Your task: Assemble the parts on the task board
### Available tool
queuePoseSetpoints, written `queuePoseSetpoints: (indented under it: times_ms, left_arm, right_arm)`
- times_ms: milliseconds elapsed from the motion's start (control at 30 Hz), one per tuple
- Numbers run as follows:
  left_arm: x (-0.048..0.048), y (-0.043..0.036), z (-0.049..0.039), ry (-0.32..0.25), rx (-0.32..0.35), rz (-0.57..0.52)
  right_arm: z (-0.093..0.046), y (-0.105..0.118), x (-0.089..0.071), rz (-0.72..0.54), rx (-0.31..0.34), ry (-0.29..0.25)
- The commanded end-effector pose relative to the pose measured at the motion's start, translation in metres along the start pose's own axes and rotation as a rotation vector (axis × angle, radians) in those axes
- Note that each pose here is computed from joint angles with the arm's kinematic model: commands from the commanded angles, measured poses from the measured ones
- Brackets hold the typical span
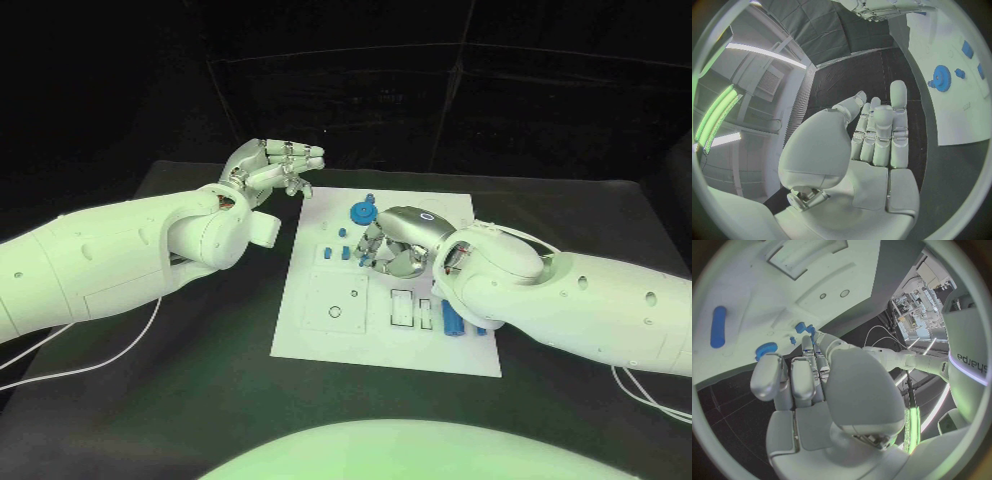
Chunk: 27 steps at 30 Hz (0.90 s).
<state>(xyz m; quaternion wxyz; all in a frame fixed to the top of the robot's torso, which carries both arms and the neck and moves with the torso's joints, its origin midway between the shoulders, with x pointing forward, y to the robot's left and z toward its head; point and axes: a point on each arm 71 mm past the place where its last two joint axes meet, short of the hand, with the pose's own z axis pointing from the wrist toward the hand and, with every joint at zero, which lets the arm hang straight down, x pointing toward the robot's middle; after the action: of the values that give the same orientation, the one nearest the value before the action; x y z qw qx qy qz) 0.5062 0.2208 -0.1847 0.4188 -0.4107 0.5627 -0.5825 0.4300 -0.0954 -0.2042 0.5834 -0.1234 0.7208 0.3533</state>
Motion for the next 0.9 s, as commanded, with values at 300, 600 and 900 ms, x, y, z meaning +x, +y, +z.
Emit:
queuePoseSetpoints:
  times_ms: [300,600,900]
  left_arm:
    - [0.0036,-0.0013,0.0018,0.009,0.003,-0.007]
    - [0.0046,-0.0009,0.0027,0.012,0.002,-0.008]
    - [0.0047,-0.0005,0.0032,0.013,-0.001,-0.008]
  right_arm:
    - [0.005,0.005,0.023,-0.044,-0.020,0.075]
    - [0.006,0.010,0.028,-0.048,-0.037,0.092]
    - [0.005,0.011,0.031,-0.057,-0.046,0.107]
